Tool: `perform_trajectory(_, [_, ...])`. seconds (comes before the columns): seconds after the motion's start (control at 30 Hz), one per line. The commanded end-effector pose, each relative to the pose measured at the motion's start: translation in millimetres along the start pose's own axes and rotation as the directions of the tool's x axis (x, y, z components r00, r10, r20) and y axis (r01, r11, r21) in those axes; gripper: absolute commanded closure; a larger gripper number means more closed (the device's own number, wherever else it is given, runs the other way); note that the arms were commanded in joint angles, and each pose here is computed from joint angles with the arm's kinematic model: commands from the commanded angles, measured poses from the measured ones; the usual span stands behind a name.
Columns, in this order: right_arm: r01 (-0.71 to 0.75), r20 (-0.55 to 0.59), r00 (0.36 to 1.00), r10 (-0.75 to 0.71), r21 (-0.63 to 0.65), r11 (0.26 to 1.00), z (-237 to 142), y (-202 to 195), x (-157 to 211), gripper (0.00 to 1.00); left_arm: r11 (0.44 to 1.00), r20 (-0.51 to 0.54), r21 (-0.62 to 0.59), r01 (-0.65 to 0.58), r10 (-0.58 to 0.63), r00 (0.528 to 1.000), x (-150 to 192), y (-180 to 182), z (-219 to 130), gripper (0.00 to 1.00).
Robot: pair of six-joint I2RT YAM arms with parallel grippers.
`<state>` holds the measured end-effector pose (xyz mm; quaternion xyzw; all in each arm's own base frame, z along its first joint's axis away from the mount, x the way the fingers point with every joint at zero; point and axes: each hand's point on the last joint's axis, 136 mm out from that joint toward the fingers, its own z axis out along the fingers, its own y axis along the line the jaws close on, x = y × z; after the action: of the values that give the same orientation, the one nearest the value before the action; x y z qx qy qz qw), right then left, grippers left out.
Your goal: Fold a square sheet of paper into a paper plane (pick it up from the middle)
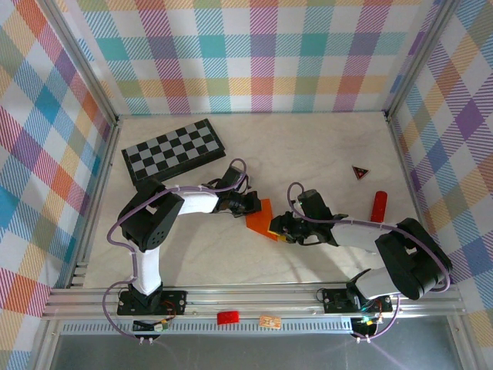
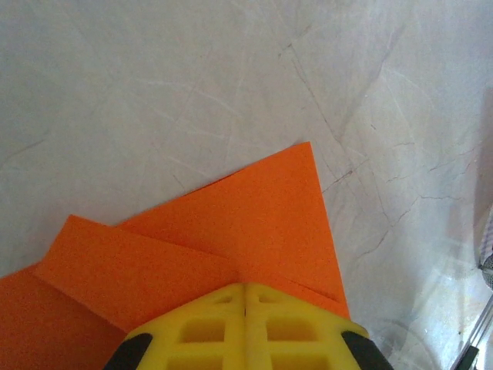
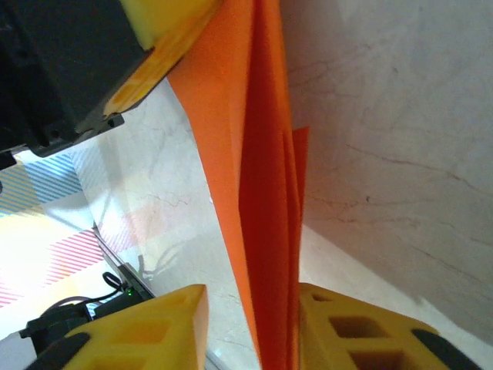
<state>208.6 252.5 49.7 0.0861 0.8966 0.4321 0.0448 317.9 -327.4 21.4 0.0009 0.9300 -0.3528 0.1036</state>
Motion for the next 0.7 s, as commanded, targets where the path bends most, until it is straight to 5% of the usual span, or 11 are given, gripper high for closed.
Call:
perform_trajectory(0.0, [0.055, 0.019, 0.998, -0.055, -0.017, 0.998, -0.8, 3.0, -0.3, 0.72, 0.995, -0.069, -0.086, 0.055, -0.061, 0.996, 25.5, 29.9, 5.1, 0.94])
perform_trajectory(0.23, [0.079, 0.009, 0.997, -0.079, -0.025, 0.997, -2.2, 2.6, 3.6, 0.91, 0.998, -0.044, -0.032, 0.059, -0.06, 0.997, 17.3, 11.4, -2.9, 0.94])
perform_trajectory(0.5, [0.179, 0.072, 0.981, -0.181, 0.033, 0.983, -21.6, 6.1, -0.6, 0.96, 1.0, 0.088, 0.013, 0.001, -0.002, 0.996, -5.5, -19.9, -40.4, 0.86])
perform_trajectory(0.67, [0.296, 0.12, 0.939, -0.323, 0.199, 0.934, -44.5, -5.2, -10.5, 0.98, 0.999, 0.226, 0.006, -0.04, 0.037, 0.973, -19.3, -31.9, -79.1, 0.76])
